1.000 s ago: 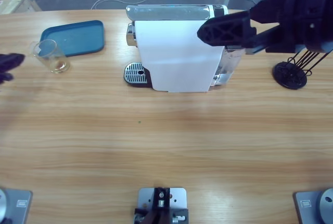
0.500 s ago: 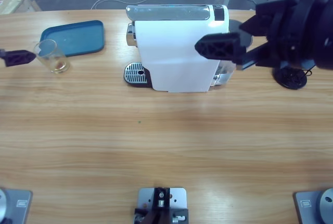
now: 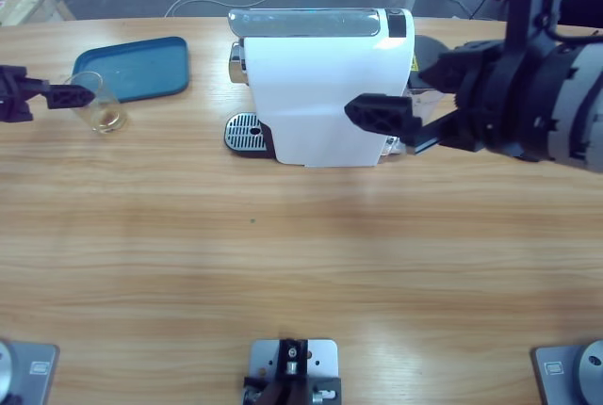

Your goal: Pour coffee

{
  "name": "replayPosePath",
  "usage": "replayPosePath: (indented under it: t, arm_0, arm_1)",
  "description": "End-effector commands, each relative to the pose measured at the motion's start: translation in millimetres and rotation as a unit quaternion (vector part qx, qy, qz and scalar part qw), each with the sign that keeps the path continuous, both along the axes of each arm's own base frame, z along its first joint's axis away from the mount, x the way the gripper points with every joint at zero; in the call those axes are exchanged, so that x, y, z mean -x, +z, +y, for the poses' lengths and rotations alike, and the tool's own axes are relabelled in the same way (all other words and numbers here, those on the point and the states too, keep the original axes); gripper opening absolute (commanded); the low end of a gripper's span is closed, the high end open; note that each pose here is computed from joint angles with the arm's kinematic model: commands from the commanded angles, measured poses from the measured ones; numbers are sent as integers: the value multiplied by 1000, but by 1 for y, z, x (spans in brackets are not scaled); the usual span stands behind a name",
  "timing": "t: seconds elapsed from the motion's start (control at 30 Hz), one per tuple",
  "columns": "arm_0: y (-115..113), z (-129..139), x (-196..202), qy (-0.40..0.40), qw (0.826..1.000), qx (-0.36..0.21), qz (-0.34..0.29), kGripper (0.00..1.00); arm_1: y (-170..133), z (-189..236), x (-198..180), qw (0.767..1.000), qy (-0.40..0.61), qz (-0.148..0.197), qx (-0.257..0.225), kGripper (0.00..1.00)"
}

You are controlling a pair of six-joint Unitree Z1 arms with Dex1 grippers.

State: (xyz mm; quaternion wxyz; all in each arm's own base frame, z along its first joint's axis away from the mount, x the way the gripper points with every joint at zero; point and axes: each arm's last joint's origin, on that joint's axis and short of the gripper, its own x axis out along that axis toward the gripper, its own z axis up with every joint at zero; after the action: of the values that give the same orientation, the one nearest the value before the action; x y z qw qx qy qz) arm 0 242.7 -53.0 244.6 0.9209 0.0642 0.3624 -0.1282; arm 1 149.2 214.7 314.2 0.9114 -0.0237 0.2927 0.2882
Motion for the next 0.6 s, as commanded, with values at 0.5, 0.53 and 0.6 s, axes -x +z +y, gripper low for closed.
replayPosePath:
  t: [0.5, 0.53, 0.6]
  arm_0:
    - [-40, 2, -43, 18, 1000, 2, 7, 991]
    - [-41, 3, -43, 20, 1000, 3, 5, 991]
    - [-42, 3, -44, 22, 1000, 5, 5, 991]
  arm_1:
    - [-50, 13, -5, 999, -10, 21, 26, 1000]
    - [-51, 14, -6, 999, -10, 21, 26, 1000]
    - [-53, 16, -7, 999, -9, 22, 26, 1000]
